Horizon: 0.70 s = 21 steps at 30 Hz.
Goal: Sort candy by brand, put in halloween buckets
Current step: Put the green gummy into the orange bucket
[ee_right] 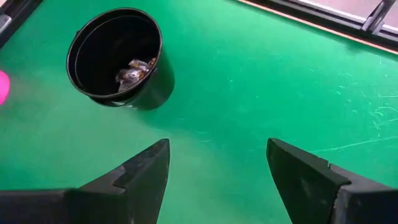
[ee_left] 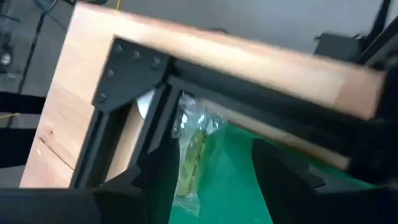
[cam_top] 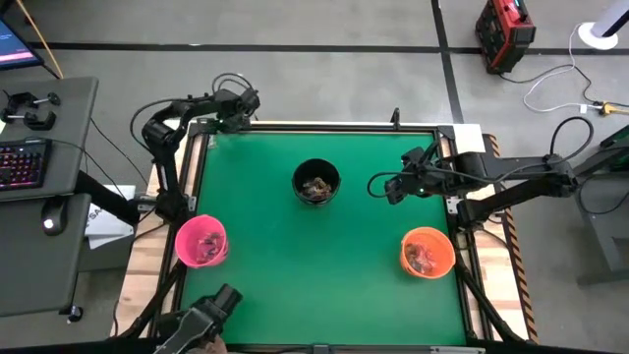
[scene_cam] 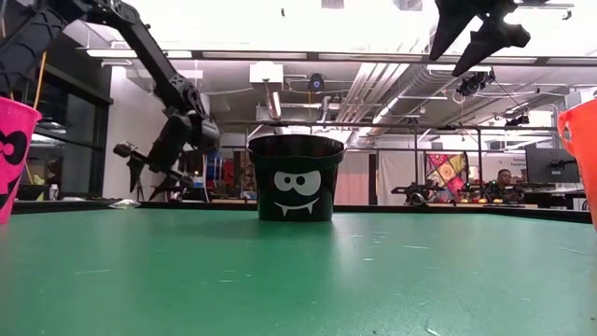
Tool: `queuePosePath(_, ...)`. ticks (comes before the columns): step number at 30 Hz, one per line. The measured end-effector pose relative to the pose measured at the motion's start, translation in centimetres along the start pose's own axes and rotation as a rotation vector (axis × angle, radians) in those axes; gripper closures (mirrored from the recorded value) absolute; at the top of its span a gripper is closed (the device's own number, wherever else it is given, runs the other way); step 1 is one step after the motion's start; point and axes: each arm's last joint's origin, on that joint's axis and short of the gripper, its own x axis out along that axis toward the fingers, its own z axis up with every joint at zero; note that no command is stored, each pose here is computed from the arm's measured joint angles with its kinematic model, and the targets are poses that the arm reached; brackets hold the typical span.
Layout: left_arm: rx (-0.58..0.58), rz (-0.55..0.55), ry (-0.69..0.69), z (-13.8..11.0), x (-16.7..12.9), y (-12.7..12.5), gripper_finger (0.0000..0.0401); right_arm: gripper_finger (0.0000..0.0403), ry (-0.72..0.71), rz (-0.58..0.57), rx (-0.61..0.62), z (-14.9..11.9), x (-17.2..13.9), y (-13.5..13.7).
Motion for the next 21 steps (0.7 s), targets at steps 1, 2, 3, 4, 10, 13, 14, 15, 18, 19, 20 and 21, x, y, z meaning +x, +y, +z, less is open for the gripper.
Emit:
queuePosePath(1,0.013,0.012,0.012,-0.2,0.4,-0.2,0.0215,0.0142,0.000,0.000,0.001,0.0,0.0,0.0)
queuePosePath(2,0.033,0.030,0.020,-0.4,0.7,-0.3,0.0220,0.0142,0.001,0.000,0.006,0.0,0.0,0.0)
queuePosePath(3,0.044,0.056,0.018,-0.5,0.9,-0.4,0.0226,0.0142,0.001,0.000,0.014,0.0,0.0,0.0)
queuePosePath(4,0.044,0.075,0.003,-0.6,0.8,-0.4,0.0231,0.0142,0.002,0.001,0.019,0.0,0.0,0.0)
queuePosePath(10,0.070,0.093,0.100,-1.2,0.9,0.2,0.0261,0.0142,0.008,0.014,0.016,-0.4,-0.2,0.3)
queuePosePath(13,0.081,0.092,0.161,-1.2,1.1,0.7,0.0277,0.0142,0.010,0.021,0.009,-0.5,-0.3,0.4)
queuePosePath(14,0.092,0.091,0.168,-1.3,1.1,0.7,0.0283,0.0142,0.008,0.022,0.015,-0.6,-0.3,0.4)
queuePosePath(15,0.091,0.091,0.166,-1.2,1.1,0.7,0.0287,0.0142,0.004,0.020,0.027,-0.6,-0.4,0.4)
queuePosePath(18,0.030,0.094,0.121,-1.0,1.2,0.5,0.0299,0.0142,-0.022,0.014,0.052,-0.8,-0.5,0.5)
queuePosePath(19,0.007,0.101,0.103,-0.9,1.2,0.5,0.0302,0.0142,-0.033,0.011,0.058,-0.8,-0.5,0.6)
queuePosePath(20,-0.007,0.109,0.091,-0.8,1.2,0.5,0.0303,0.0142,-0.039,0.011,0.058,-0.9,-0.6,0.6)
queuePosePath(21,-0.005,0.111,0.088,-0.8,1.2,0.5,0.0305,0.0142,-0.044,0.013,0.055,-1.0,-0.6,0.7)
